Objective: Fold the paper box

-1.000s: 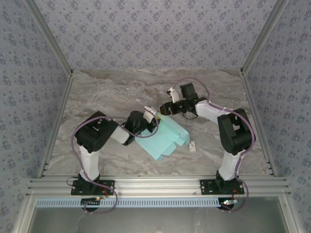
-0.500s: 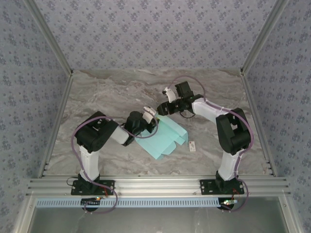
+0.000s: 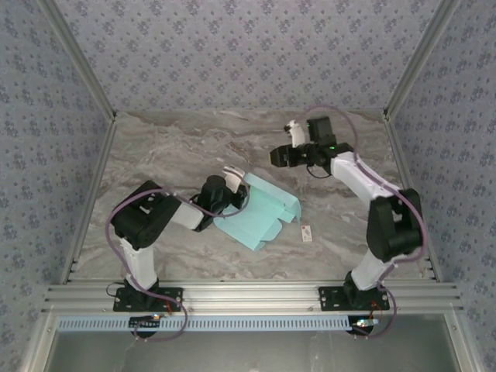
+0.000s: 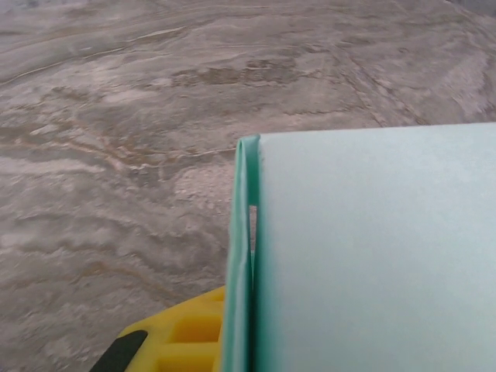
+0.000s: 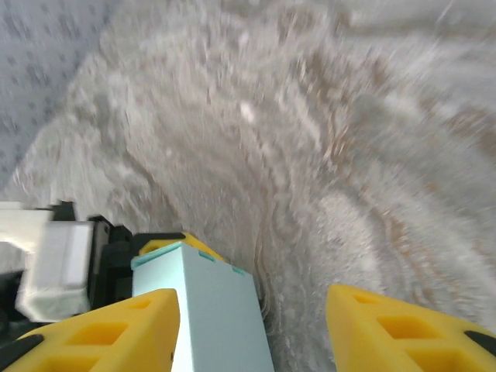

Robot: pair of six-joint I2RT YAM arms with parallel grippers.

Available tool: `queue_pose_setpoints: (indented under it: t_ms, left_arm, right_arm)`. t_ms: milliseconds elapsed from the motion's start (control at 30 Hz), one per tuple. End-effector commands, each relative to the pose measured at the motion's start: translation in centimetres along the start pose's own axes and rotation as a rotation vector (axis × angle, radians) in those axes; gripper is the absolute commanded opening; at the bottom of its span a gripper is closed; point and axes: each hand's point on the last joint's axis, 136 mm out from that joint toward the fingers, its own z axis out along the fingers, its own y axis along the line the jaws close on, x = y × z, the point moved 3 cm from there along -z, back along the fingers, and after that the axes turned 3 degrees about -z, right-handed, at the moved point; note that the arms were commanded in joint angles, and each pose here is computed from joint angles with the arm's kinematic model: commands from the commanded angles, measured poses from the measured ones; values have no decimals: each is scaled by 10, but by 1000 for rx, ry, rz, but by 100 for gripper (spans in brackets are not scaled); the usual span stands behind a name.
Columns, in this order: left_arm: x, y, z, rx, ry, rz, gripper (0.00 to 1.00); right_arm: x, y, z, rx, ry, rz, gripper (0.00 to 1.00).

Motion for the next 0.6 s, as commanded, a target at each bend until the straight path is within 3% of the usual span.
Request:
queue_pose_setpoints:
  t_ms: [0, 133, 400, 567]
  left_arm:
    - [-24, 13, -9, -110, -11, -124, 0]
    - [-35, 23, -22, -212, 18, -215, 0]
    - [-52, 28, -40, -314, 82, -309, 0]
    - [-57, 27, -44, -334, 109, -317, 0]
  right_arm:
    - [-10, 15, -44, 77, -81, -40, 55]
    - [16, 21, -69, 258, -73, -102, 56]
    - [54, 65, -80, 259, -118, -261, 59]
    - [52, 70, -85, 256, -135, -283, 60]
